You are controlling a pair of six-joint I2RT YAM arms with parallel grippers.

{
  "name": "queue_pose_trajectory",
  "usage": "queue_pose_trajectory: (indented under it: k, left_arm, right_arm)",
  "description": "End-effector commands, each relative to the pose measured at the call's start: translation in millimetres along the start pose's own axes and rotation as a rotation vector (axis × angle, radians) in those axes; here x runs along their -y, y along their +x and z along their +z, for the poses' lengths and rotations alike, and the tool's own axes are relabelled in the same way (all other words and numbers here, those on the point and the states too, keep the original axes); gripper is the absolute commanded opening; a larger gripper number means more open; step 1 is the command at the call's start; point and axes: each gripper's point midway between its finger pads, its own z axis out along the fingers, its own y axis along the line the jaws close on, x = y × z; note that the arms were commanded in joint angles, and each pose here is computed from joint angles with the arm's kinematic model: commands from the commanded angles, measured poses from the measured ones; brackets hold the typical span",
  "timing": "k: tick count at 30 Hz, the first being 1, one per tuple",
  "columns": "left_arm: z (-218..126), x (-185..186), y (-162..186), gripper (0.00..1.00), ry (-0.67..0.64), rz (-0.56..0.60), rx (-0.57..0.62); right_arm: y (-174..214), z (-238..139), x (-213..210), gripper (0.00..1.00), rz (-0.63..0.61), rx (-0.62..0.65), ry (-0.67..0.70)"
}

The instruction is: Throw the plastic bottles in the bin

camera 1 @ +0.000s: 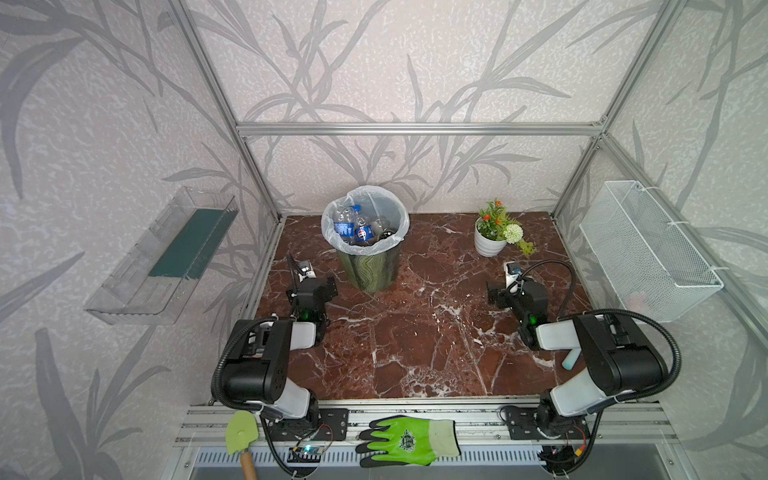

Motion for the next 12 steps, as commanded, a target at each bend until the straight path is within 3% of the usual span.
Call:
queue_pose_trajectory:
  k: [1,12]
  left_arm:
    - [0.6,-1.2,-3.5,0.99,-0.003,0.012,0.004]
    - [0.6,-1.3,-3.5,0.99,-0.004,0.012,0.004]
  right_arm:
    - [-12.3,1.9,2.3,0.99,0.009,0.039,0.006]
    - [-12.6,2.2,2.6,0.99,0.009,0.039,0.007]
